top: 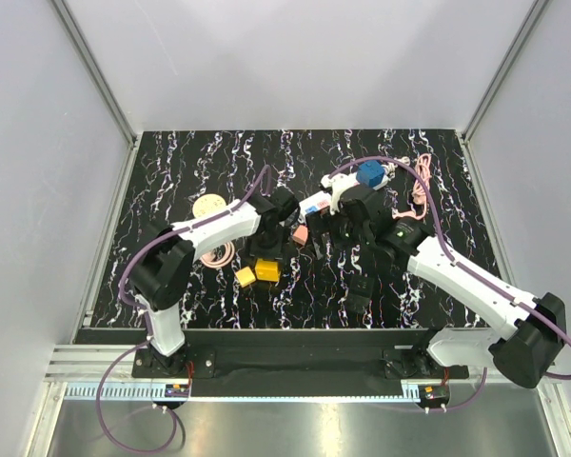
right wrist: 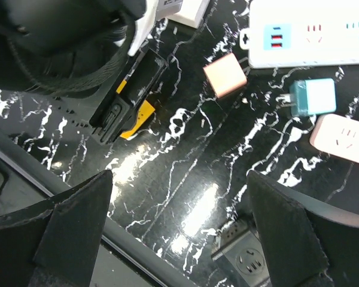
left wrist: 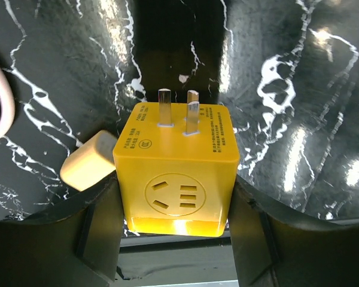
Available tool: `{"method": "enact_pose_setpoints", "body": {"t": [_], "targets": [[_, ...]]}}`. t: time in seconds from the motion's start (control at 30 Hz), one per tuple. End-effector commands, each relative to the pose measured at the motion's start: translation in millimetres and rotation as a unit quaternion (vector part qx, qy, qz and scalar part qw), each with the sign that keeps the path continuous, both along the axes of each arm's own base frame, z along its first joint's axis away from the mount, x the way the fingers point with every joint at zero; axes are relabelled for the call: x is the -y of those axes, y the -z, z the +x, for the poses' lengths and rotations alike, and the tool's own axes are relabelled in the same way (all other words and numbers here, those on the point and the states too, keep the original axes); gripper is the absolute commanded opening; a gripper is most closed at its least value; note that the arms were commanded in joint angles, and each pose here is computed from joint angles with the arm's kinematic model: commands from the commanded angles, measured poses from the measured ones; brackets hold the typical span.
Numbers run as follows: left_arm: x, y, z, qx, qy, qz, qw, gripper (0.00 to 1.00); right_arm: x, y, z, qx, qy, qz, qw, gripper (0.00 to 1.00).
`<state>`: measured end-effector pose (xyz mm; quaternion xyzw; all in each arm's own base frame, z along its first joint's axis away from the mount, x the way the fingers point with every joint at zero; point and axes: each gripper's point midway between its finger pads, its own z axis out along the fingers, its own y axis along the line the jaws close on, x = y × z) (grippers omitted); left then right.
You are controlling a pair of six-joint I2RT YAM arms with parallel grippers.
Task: Insert the plug
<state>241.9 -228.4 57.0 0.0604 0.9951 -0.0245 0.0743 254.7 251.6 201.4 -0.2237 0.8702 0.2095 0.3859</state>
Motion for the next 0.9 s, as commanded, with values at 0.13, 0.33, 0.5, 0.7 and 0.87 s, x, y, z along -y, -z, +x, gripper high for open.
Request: {"method": "enact_pose_setpoints", "body": {"t": [0.13, 0.33, 0.5, 0.7, 0.87], "targets": [[25, -34, 26, 0.054, 0.01, -0.055, 0.997, 0.69, 3, -2, -3, 0.017, -0.013, -0.021, 1.0, 0.99], [14, -87, 39, 0.091, -0.001, -0.127, 0.988, 0.81, -19, 11, -4, 0.046, -0.079, -0.076, 0.993, 0.99], [-34, -88, 50, 0.102, -0.046, -0.126, 0.986, 0.82, -49, 41, -15, 0.061, -0.17, -0.139, 0.974, 1.0], [-106, -87, 54, 0.122, -0.147, -0.207, 0.96, 0.81, -83, 73, -13, 0.058, -0.252, -0.179, 0.949, 1.0], [-126, -90, 48, 0.145, -0.166, -0.231, 0.948, 0.82, -107, 85, -5, 0.064, -0.312, -0.194, 0.928, 1.0]]}}
